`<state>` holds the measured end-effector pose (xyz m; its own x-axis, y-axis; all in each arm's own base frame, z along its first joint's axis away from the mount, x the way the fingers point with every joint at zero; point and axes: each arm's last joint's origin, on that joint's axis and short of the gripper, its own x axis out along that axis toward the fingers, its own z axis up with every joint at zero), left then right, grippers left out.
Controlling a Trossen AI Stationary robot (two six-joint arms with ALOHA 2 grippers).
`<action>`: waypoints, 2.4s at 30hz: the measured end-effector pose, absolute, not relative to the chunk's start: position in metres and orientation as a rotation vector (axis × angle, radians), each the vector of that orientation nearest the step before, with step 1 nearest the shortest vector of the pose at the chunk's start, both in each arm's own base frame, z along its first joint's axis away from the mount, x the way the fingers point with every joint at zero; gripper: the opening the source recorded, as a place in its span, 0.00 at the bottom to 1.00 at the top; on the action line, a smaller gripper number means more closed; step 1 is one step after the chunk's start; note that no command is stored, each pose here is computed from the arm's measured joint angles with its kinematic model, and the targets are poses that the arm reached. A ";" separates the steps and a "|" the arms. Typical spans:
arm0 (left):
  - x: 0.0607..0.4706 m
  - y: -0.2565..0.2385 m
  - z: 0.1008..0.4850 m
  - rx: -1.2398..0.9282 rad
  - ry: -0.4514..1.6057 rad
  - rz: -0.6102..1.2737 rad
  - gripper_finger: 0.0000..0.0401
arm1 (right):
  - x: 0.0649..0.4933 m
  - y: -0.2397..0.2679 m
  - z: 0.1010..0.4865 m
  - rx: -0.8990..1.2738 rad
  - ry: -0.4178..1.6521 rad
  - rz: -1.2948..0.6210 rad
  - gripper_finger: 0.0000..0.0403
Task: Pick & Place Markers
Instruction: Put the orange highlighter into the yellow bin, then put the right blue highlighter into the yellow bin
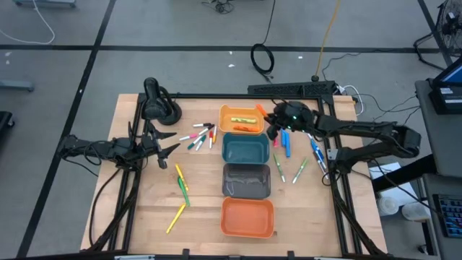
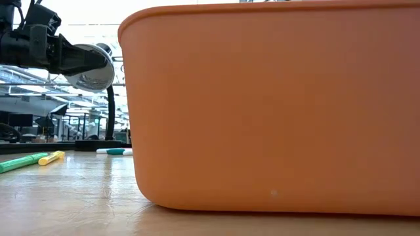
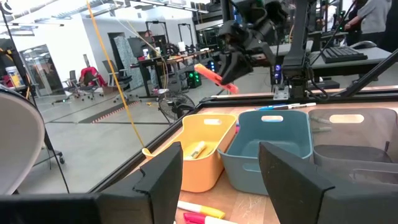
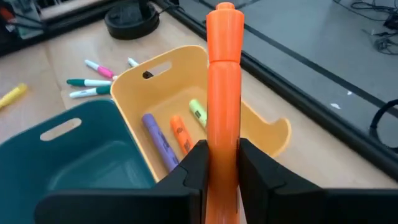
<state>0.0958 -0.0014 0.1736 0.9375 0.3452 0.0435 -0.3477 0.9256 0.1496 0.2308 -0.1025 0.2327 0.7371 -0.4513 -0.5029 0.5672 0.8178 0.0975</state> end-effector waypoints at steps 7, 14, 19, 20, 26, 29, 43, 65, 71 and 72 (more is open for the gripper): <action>0.096 -0.001 0.174 0.157 -0.017 0.355 0.53 | 0.279 -0.118 0.260 0.185 0.632 -0.504 0.12; 0.096 -0.001 0.174 0.156 -0.016 0.355 0.53 | 0.320 -0.127 0.246 0.120 0.814 -0.446 0.12; 0.096 -0.001 0.174 0.156 -0.017 0.355 0.53 | 0.332 -0.131 0.214 0.104 0.923 -0.423 0.12; 0.096 -0.001 0.174 0.156 -0.016 0.355 0.53 | 0.333 -0.131 0.207 0.107 0.956 -0.420 0.12; 0.096 -0.001 0.174 0.156 -0.017 0.355 0.53 | 0.337 -0.133 0.185 0.119 1.033 -0.416 0.12; 0.096 -0.001 0.174 0.157 -0.016 0.355 0.53 | 0.337 -0.133 0.183 0.122 1.041 -0.416 0.12; 0.096 -0.001 0.174 0.157 -0.016 0.355 0.53 | 0.339 -0.134 0.185 0.134 1.012 -0.428 0.24; 0.096 -0.001 0.174 0.156 -0.017 0.355 0.53 | 0.286 -0.113 0.258 0.281 0.987 -0.516 0.31; 0.096 -0.001 0.174 0.157 -0.017 0.355 0.53 | 0.246 -0.098 0.264 0.489 1.062 -0.651 0.31; 0.096 -0.001 0.174 0.157 -0.017 0.355 0.53 | 0.240 -0.096 0.261 0.511 1.072 -0.687 0.31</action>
